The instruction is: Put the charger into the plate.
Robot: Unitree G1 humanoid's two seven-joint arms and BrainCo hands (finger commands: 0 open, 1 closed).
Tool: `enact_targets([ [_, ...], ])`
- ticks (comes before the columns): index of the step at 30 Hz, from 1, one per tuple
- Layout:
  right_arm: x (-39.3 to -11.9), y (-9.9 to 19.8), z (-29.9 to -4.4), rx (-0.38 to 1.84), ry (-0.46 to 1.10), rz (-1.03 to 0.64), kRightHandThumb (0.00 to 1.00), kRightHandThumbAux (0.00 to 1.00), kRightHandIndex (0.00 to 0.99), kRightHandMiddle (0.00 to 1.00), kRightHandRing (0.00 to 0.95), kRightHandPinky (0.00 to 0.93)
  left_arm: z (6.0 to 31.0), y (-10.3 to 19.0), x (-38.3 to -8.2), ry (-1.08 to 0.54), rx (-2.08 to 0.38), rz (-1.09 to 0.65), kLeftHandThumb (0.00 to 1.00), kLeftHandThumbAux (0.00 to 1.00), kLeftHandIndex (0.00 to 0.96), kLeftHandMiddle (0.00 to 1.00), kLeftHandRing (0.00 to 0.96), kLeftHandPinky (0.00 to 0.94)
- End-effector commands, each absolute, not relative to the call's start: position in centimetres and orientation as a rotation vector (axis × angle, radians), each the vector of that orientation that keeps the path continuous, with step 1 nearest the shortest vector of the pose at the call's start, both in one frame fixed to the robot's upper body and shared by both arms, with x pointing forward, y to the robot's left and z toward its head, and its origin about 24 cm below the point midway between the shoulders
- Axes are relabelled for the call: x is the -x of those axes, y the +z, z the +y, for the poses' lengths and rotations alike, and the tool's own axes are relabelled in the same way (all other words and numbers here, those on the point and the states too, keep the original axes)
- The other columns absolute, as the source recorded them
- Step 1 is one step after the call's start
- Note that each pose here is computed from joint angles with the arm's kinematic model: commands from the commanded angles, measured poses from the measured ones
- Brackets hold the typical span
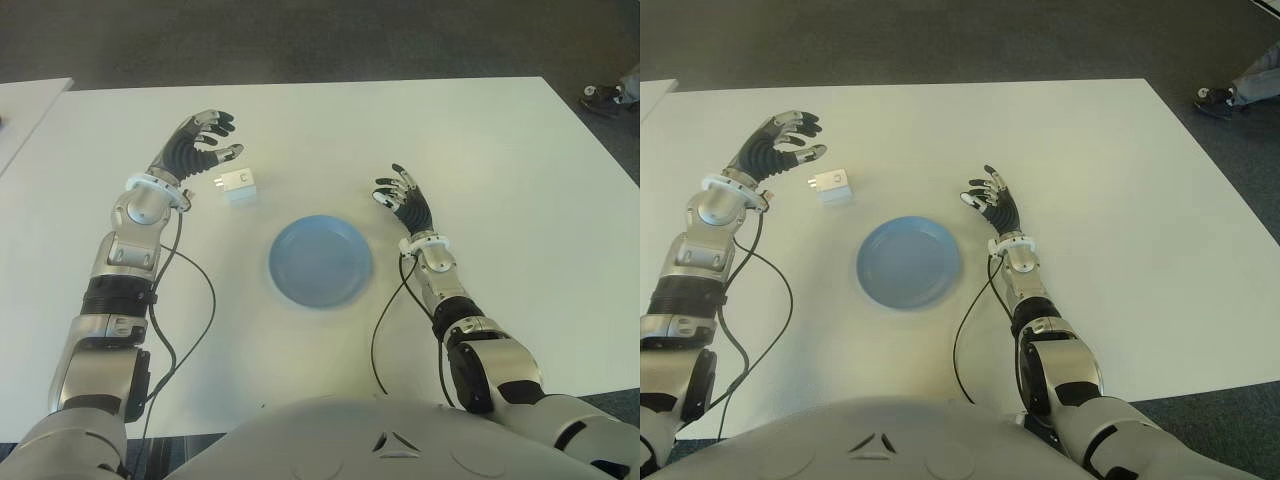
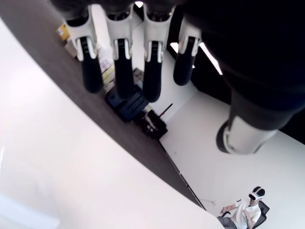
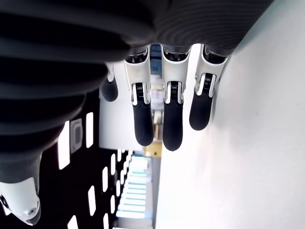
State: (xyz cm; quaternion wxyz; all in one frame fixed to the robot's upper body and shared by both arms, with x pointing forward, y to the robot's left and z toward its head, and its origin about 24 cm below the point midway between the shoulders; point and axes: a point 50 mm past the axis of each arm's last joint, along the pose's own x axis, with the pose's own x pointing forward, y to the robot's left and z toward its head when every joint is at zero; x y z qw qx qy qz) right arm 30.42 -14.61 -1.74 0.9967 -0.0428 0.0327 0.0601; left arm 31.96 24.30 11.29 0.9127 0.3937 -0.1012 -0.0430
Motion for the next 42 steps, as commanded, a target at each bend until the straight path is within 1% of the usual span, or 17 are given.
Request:
enact_targets([
  [1, -27.2, -6.2, -14.9, 0.069, 0.110, 0.296, 0.103, 0.641, 0.059, 0.314, 0.324, 0.305, 23.9, 11.2, -32.5, -0.069, -0.920, -0.248, 0.438, 0.546, 0.185, 0.235, 0.233, 0.218],
  [3, -27.2, -6.2, -14.9, 0.069, 0.111, 0.296, 0.102, 0.643, 0.059, 0.314, 0.323, 0.304, 23.8, 10.8, -33.3, -0.064, -0.972, -0.245, 0.430, 0.535, 0.168, 0.220, 0.218, 0.187],
  [6, -27.2, -6.2, -14.9, 0.070, 0.114, 0.295, 0.100, 0.645, 0.057, 0.312, 0.320, 0.298, 23.6, 9.6, -34.7, -0.083, -1.143, -0.225, 0.362, 0.471, 0.058, 0.085, 0.096, 0.061],
  [9, -27.2, -6.1, -14.9, 0.071, 0.117, 0.295, 0.100, 0.645, 0.056, 0.312, 0.319, 0.297, 23.8, 8.9, -35.1, -0.101, -1.254, -0.222, 0.327, 0.426, 0.019, 0.029, 0.035, 0.020],
  [10, -27.2, -6.1, -14.9, 0.071, 0.118, 0.295, 0.100, 0.645, 0.056, 0.312, 0.319, 0.297, 23.9, 8.6, -35.2, -0.109, -1.295, -0.219, 0.323, 0.417, 0.015, 0.023, 0.028, 0.016],
  [15, -27.2, -6.1, -14.9, 0.069, 0.119, 0.294, 0.103, 0.647, 0.059, 0.316, 0.319, 0.298, 24.3, 7.3, -35.3, -0.134, -1.457, -0.200, 0.286, 0.299, 0.001, 0.002, 0.003, 0.001],
  [21, -27.2, -6.2, -15.0, 0.067, 0.121, 0.293, 0.100, 0.645, 0.062, 0.319, 0.321, 0.298, 24.7, 5.5, -35.2, -0.191, -1.602, -0.123, 0.242, 0.222, 0.000, 0.000, 0.000, 0.000],
  [25, -27.2, -6.1, -15.0, 0.065, 0.122, 0.293, 0.098, 0.644, 0.065, 0.319, 0.321, 0.300, 24.8, 4.9, -35.0, -0.226, -1.615, -0.082, 0.228, 0.212, 0.000, 0.000, 0.000, 0.000],
  [33, -27.2, -6.1, -15.2, 0.067, 0.125, 0.291, 0.090, 0.642, 0.069, 0.321, 0.326, 0.301, 25.5, 2.3, -33.7, -0.271, -1.663, 0.044, 0.209, 0.223, 0.000, 0.000, 0.000, 0.000],
  [42, -27.0, -6.2, -15.5, 0.065, 0.126, 0.295, 0.083, 0.629, 0.070, 0.315, 0.322, 0.293, 25.3, 0.8, -33.0, -0.327, -1.707, 0.131, 0.204, 0.230, 0.000, 0.000, 0.000, 0.000],
])
